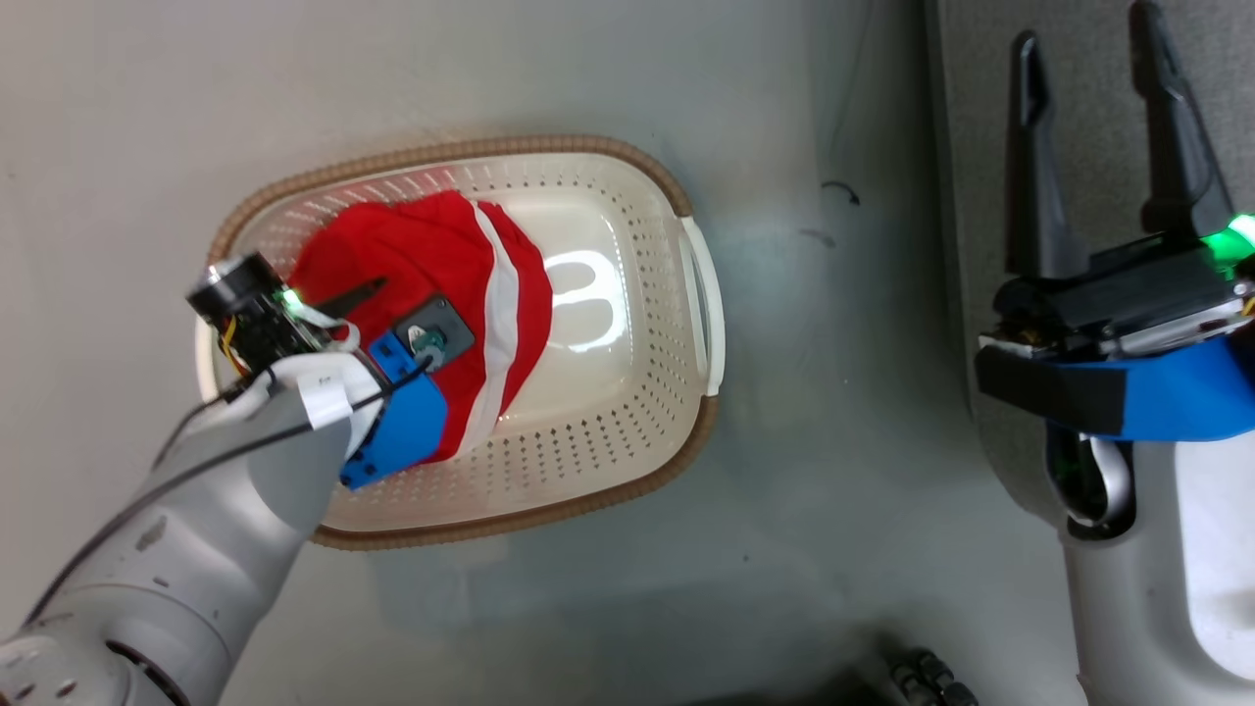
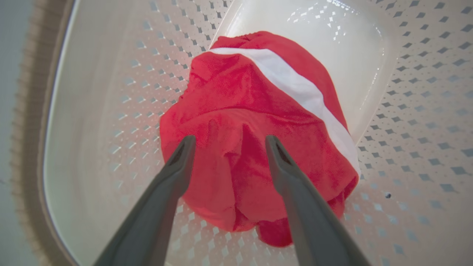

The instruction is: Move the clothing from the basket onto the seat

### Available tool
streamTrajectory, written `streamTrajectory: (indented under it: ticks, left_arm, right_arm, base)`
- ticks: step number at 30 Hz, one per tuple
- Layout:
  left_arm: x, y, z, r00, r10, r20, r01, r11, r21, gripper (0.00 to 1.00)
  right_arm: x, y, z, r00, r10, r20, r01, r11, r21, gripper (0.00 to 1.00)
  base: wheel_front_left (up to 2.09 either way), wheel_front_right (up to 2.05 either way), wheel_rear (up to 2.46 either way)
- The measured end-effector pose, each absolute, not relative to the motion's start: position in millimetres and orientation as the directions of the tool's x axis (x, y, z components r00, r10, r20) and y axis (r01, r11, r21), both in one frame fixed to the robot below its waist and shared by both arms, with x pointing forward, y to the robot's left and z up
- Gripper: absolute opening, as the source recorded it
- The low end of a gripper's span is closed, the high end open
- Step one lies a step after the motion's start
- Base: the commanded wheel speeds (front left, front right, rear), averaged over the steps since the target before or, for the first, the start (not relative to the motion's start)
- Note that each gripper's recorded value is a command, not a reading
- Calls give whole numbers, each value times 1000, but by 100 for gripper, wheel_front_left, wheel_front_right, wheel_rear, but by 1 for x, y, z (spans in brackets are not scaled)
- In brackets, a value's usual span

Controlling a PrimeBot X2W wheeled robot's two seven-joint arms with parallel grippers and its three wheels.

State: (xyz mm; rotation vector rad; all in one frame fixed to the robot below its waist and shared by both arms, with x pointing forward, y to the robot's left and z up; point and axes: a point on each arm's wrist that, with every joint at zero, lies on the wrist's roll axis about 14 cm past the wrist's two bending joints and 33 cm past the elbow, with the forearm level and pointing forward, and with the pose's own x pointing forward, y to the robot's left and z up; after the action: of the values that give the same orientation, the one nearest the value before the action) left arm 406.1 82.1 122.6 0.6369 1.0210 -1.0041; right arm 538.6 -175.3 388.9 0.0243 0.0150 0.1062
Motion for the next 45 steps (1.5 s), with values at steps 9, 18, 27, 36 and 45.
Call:
streamTrajectory:
  ticks: [9,18,27,36,45]
  left_arm:
    - [402,96,80,74,-266,-961,937,347,-24,100]
    - [397,94,48,23,-232,-972,943,327,-56,100]
    - [388,91,35,-10,-213,-977,938,336,-83,0]
    - [405,68,59,66,-323,-944,913,402,-73,0]
    - [421,58,104,195,-436,-878,861,505,-60,0]
  right_arm:
    - [545,-186,360,996,82,-44,-82,997,10,100]
    - [543,-189,337,993,85,-77,-88,996,-29,100]
    - [541,-193,329,993,78,-87,-83,995,-48,100]
    - [547,-186,346,995,93,-46,-94,995,-39,100]
    - [550,-178,381,994,107,18,-107,994,-22,100]
  base:
    - [0,0,0]
    - [0,0,0]
    - [0,0,0]
    - [0,0,0]
    - [0,0,0]
